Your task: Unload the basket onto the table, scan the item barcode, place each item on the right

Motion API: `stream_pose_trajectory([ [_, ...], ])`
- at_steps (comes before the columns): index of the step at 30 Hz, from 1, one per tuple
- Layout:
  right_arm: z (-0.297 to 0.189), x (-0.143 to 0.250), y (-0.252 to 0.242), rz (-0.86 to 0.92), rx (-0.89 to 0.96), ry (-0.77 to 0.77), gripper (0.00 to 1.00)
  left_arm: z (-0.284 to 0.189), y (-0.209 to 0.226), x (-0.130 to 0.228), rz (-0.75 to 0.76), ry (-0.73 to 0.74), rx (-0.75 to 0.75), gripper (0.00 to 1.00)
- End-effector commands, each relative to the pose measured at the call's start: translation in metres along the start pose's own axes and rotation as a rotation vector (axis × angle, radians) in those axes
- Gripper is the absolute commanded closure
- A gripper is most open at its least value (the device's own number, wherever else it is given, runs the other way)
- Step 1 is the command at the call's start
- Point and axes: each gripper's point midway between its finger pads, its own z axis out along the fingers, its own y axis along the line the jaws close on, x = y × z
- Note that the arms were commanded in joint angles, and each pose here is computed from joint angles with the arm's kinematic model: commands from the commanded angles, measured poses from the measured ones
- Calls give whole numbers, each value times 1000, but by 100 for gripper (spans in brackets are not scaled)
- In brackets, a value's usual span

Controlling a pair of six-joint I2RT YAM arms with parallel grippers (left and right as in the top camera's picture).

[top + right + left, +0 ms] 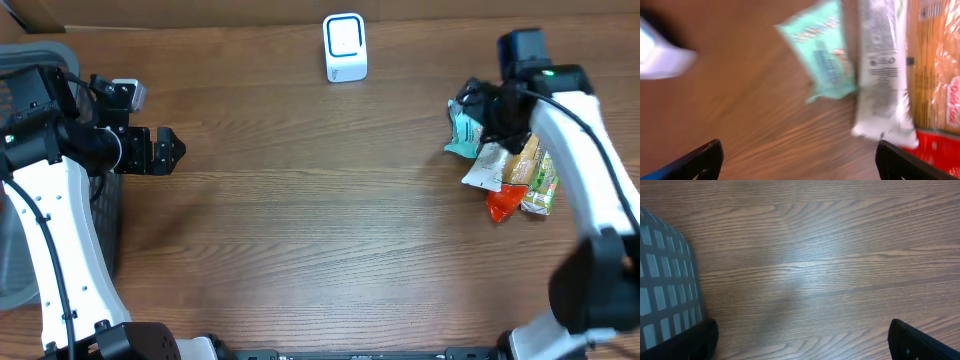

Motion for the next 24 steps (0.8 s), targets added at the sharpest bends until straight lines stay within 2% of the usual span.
stream_pose_trajectory([
  [1,-96,11,35,-83,-212,-110,3,3,-3,-2,27,-2,14,0],
  [9,-169,61,18,-171,-191,-197,4,3,-3,-2,27,-1,14,1],
  [13,-198,72,-1,-186,-182,-257,5,3,-3,-2,27,-1,14,0],
  [24,-275,89,-22,-261,-311,-484,5,3,-3,-2,27,-2,14,1],
])
